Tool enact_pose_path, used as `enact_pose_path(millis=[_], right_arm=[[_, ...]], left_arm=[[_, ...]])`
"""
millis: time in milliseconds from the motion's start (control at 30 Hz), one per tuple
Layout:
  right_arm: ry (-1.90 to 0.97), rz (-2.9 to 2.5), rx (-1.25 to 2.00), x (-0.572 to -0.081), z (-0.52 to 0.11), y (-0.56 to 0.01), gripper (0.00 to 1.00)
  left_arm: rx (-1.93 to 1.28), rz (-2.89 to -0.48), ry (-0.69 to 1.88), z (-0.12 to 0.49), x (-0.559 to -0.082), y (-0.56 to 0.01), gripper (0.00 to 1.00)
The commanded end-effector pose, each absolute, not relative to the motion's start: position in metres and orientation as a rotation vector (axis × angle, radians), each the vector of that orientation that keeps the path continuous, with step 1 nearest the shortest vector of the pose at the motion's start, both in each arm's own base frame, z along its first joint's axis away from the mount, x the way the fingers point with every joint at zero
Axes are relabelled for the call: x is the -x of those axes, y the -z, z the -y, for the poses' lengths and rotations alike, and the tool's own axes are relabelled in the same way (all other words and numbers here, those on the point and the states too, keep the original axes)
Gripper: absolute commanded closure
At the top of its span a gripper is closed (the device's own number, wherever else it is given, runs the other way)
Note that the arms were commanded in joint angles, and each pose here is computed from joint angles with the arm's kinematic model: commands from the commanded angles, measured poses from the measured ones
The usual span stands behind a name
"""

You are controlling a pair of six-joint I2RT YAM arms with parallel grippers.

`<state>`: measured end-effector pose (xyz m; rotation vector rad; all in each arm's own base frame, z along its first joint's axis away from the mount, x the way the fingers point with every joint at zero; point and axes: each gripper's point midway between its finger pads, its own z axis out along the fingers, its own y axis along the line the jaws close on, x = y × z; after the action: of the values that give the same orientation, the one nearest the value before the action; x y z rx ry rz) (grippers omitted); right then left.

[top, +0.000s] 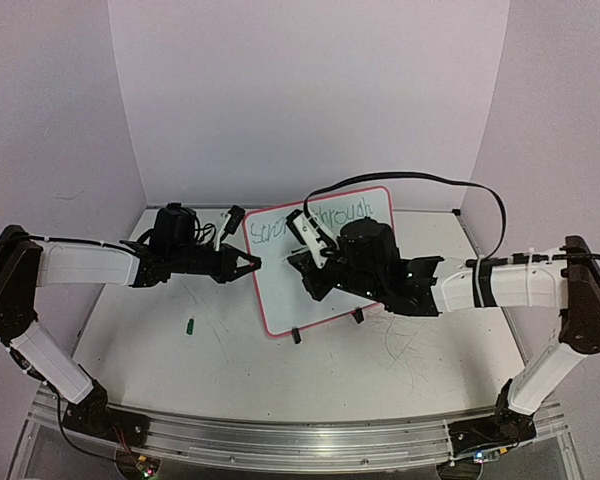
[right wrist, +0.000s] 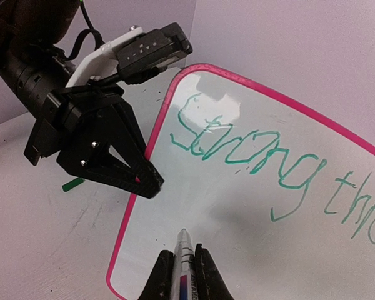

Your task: Write a sentence on the whiteboard

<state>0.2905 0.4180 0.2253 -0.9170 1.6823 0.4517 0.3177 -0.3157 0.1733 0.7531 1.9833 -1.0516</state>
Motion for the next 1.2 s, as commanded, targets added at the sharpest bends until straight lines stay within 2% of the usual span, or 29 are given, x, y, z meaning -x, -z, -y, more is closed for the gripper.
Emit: enact_pose_path(millis=[0, 467, 1167], right_arm=[[-0.482, -1.604, 0.909, -0.286, -0.448, -0.245, 1.00], [-0.341, -1.619, 0.808, -0.308, -0.455, -0.243, 1.00], [-0.306, -1.634, 0.777, -0.314, -0.452, -0.239, 1.00]], left_arm=[[-0.691, -2.053, 0.769, 0.288, -0.348, -0.148, 1.00], [-0.703, -2.043, 0.762, 0.289, -0.347, -0.150, 1.00], [-0.706, -2.034, 0.762, 0.289, -0.346, -0.153, 1.00]])
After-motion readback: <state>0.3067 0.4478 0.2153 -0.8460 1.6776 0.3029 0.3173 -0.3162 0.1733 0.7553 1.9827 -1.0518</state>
